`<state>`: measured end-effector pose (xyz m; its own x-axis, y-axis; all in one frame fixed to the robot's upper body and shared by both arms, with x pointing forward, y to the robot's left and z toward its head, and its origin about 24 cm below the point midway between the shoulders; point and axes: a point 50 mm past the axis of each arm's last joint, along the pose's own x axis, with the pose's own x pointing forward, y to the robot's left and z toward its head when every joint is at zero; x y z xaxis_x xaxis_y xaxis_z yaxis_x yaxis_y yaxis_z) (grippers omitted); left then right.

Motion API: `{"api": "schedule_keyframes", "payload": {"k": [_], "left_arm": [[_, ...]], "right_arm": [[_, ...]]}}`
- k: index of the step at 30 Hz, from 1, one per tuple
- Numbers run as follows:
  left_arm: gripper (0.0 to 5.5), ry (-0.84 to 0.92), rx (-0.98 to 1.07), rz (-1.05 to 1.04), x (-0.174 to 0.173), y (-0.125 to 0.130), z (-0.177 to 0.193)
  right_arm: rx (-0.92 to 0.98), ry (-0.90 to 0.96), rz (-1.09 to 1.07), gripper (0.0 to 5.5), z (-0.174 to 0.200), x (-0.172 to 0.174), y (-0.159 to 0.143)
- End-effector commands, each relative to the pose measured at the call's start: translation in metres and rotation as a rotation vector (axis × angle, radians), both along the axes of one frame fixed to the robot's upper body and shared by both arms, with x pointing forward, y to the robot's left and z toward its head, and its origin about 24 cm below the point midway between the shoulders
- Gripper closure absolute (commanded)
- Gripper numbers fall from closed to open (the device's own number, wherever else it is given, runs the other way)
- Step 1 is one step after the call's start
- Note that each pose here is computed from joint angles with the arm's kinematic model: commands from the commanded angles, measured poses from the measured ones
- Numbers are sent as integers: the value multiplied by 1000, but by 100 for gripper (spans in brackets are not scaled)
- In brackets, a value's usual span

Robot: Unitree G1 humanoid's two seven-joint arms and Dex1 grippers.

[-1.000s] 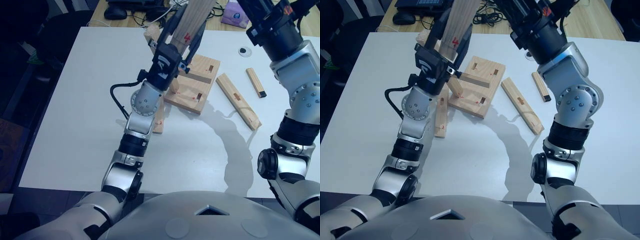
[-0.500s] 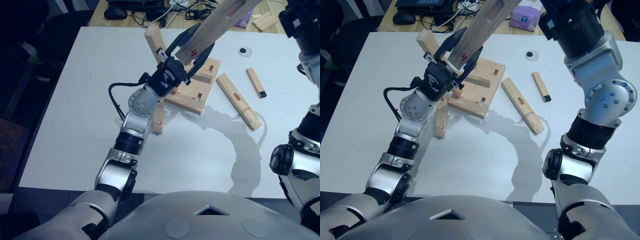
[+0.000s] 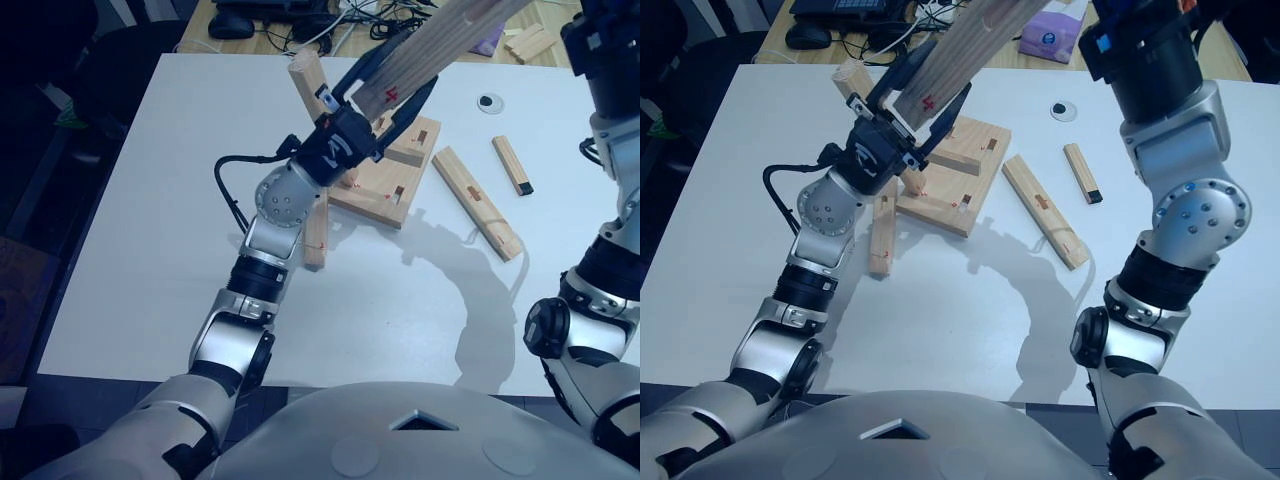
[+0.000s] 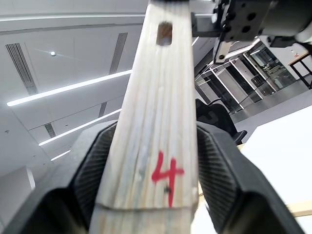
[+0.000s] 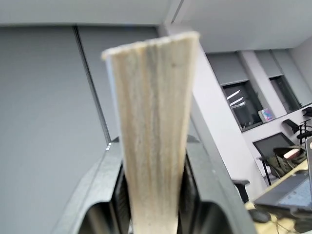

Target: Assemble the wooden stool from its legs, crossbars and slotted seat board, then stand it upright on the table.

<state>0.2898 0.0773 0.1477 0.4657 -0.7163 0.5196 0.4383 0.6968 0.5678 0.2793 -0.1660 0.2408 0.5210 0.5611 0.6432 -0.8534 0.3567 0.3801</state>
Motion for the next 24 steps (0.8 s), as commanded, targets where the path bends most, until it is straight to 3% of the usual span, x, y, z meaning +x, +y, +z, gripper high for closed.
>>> {"api": "schedule_keyframes", "payload": {"k": [1,4,9,11,13,16,24], "left_arm": [[235,-83,24,121,6,34,23],[216,-86,64,272,-4,80,17],[216,-117,-27,530,-6,109,23],[216,84,-103,658,-9,133,-1],[216,365,8,737,-2,136,-60],[216,511,189,839,12,141,-107],[216,467,321,615,31,109,-100]], "right_arm": [[105,-14,-106,449,4,-4,-7],[177,6,-273,449,5,-3,-31],[265,97,-522,449,-3,5,-63],[250,113,-533,449,-6,6,-58],[246,134,-550,449,-10,6,-53],[206,159,-533,450,-17,8,-47],[139,180,-461,450,-23,2,-34]]}}
